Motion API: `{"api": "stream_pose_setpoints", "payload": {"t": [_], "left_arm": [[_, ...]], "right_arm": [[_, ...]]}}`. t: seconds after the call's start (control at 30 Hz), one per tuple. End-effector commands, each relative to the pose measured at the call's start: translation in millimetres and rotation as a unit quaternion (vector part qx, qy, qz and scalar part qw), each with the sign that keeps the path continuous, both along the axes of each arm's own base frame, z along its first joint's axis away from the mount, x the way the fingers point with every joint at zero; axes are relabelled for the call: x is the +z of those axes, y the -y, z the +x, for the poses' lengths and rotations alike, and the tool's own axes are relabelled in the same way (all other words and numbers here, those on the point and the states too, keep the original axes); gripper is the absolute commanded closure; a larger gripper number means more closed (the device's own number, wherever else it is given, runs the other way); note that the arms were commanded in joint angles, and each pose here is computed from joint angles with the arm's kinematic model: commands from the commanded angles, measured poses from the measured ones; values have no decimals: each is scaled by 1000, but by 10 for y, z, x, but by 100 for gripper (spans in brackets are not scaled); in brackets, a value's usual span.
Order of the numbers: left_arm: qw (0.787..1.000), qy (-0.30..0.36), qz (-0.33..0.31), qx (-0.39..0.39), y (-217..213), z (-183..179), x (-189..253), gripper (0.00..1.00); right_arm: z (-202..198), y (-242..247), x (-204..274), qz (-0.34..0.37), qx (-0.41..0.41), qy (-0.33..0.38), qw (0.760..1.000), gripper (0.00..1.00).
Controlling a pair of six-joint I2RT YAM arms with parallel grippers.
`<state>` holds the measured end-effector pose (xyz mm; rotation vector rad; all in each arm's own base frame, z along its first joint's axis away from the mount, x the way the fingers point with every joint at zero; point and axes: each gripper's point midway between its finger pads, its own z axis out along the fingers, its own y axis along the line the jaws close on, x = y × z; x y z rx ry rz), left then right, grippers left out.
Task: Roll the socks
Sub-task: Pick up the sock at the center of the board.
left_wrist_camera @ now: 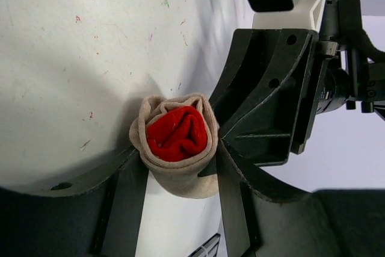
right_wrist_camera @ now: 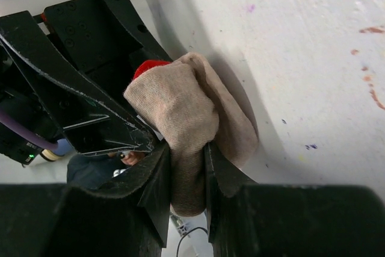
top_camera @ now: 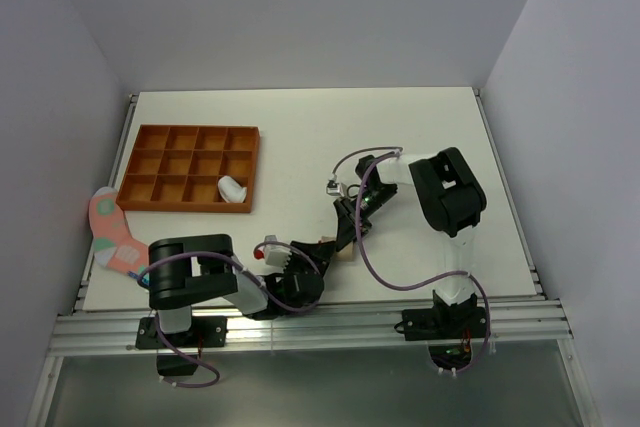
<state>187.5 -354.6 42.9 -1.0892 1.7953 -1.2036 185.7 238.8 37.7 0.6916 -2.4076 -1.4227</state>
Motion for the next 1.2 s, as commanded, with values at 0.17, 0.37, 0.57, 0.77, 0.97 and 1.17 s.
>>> {"api": "stream_pose_setpoints", "payload": {"t": [0.17,0.37,0.57,0.77,0.97,1.17], "left_arm": [[999,16,-9,47,-177,248,127,49],[999,13,-16,47,-150,260,82,54],[999,10,-12,36,-79,261,59,69],[999,9,-3,33,-91,257,69,92],[1000,8,12,22,-79,240,148,100],[999,16,38,14,-94,257,255,100]], "right_arm": [[-257,-221,533,71,27,-35,996,86],[-293,-247,612,90,40,-33,995,86],[-330,-251,668,97,54,-24,994,86],[-332,-240,682,95,65,-6,993,79],[-238,-159,640,67,75,31,994,55],[92,52,603,11,43,130,991,30]]}}
